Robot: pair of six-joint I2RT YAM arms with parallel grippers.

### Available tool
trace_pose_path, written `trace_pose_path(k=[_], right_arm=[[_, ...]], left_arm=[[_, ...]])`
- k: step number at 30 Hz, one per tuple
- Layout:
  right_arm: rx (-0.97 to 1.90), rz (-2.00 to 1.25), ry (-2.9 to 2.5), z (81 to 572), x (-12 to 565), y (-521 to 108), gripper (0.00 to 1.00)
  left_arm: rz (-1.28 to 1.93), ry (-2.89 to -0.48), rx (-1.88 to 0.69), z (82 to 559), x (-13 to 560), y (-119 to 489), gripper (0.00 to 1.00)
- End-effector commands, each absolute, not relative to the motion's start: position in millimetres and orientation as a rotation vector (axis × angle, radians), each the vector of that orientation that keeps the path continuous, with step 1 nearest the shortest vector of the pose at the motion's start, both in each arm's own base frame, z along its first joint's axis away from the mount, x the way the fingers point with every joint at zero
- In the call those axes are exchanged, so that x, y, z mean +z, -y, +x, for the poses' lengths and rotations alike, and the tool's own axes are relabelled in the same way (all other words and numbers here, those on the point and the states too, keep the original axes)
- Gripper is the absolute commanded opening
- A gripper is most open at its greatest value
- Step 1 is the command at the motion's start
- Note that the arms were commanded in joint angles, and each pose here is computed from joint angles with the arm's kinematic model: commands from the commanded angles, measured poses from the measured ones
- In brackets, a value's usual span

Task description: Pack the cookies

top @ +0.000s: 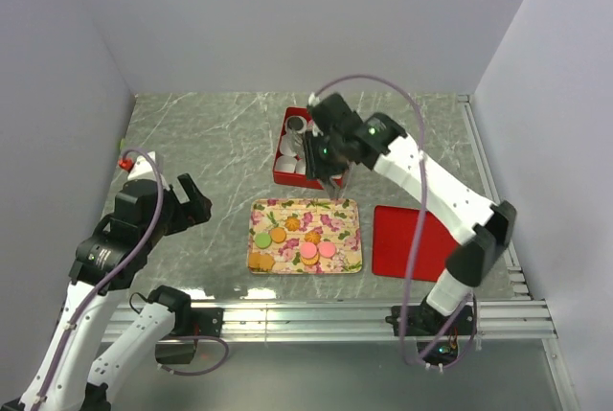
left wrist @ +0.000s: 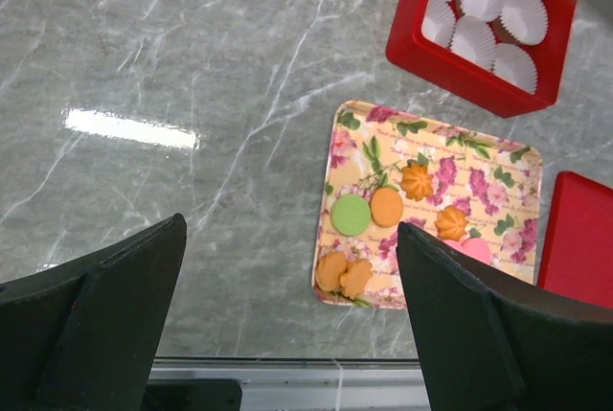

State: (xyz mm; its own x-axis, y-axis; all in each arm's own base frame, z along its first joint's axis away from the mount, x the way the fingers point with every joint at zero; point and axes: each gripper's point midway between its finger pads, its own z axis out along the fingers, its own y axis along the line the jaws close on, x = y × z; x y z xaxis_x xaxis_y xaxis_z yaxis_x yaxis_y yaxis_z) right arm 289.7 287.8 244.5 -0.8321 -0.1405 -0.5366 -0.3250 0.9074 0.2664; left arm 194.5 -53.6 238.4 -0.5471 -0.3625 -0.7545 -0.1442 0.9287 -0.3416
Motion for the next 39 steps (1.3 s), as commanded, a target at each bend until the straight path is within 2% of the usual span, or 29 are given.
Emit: trace_pose_path(k=[1, 8, 15, 29, 39], right_arm=[[0.437, -0.306, -2.554, 252, 242, -277, 0.4], [0.441, -0.338, -2.653, 165, 209, -269, 0.5], [0.417, -0.403, -2.736, 111, 180, -267, 0.54], [0.256, -0.423, -2.847, 64, 152, -237, 0.56], [0.244, -0.453, -2.867, 56, 134, -248, 0.57]], left_arm=[[-0.323, -2.102, -0.335, 196, 249, 57, 0.97], [-0.307, -2.074, -0.376, 190, 253, 60, 0.98], [-0.314, -2.071, -0.371, 190, 253, 58, 0.97], [-0.309, -2.034, -0.398, 184, 259, 58, 0.98], [-0.31, -2.026, -0.402, 182, 260, 57, 0.98]])
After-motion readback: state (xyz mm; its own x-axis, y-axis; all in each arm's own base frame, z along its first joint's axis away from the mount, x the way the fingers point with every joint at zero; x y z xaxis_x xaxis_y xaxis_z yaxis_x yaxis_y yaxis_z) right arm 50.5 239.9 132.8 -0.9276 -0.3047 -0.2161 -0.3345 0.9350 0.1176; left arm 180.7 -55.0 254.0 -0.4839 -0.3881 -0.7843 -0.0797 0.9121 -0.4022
